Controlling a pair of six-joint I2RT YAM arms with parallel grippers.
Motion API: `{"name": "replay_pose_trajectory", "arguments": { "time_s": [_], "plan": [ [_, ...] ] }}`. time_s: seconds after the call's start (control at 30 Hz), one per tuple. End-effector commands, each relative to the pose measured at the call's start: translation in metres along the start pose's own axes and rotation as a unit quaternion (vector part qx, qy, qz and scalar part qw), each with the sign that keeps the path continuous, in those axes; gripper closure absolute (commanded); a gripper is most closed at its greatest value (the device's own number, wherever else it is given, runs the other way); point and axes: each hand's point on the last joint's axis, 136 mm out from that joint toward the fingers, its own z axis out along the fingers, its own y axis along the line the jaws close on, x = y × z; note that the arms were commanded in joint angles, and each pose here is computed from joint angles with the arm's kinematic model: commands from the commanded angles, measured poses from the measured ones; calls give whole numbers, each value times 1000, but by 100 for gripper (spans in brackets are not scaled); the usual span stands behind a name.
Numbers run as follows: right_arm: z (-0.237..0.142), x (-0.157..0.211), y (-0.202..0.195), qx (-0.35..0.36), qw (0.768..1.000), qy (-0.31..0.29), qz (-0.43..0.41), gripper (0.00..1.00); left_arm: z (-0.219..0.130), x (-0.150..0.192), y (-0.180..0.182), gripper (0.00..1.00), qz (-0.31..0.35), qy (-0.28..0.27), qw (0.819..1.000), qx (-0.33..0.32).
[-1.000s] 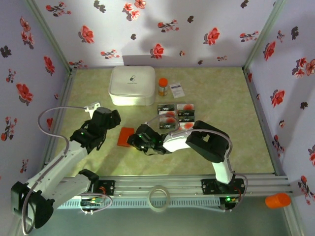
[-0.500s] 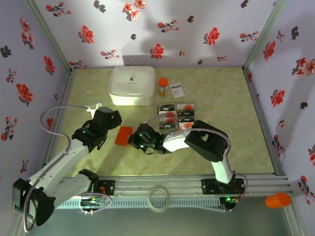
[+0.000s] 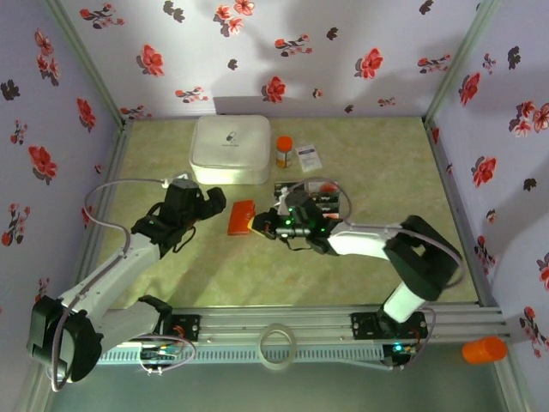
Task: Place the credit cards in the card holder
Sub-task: Pick up the card holder from the center of the table, then pass the card holder.
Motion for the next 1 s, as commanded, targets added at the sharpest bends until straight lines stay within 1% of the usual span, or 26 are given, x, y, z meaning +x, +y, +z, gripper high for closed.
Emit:
{"name": "replay_pose_trajectory", "arguments": {
  "time_s": [0.0, 0.17, 0.4, 0.57, 0.8, 0.97],
  "plan": [
    [-27, 4, 9, -13, 999, 28, -42, 100, -7, -19, -42, 0, -29, -13, 993, 110],
    [-55, -12, 26, -32, 998, 10, -53, 100, -7, -29, -71, 0, -60, -5, 982, 178],
    [-65, -18, 44, -58, 997, -1, -58, 100, -1, -33, -102, 0, -112, 13, 960, 257],
    [-65, -22, 53, -77, 996, -8, -50, 100, 3, -28, -108, 0, -128, 23, 952, 276],
    [-61, -30, 64, -107, 993, -16, -35, 100, 8, -16, -109, 0, -140, 33, 946, 291],
    [-55, -36, 70, -131, 991, -18, -20, 100, 11, -11, -111, 5, -148, 36, 941, 300]
  ]
}}
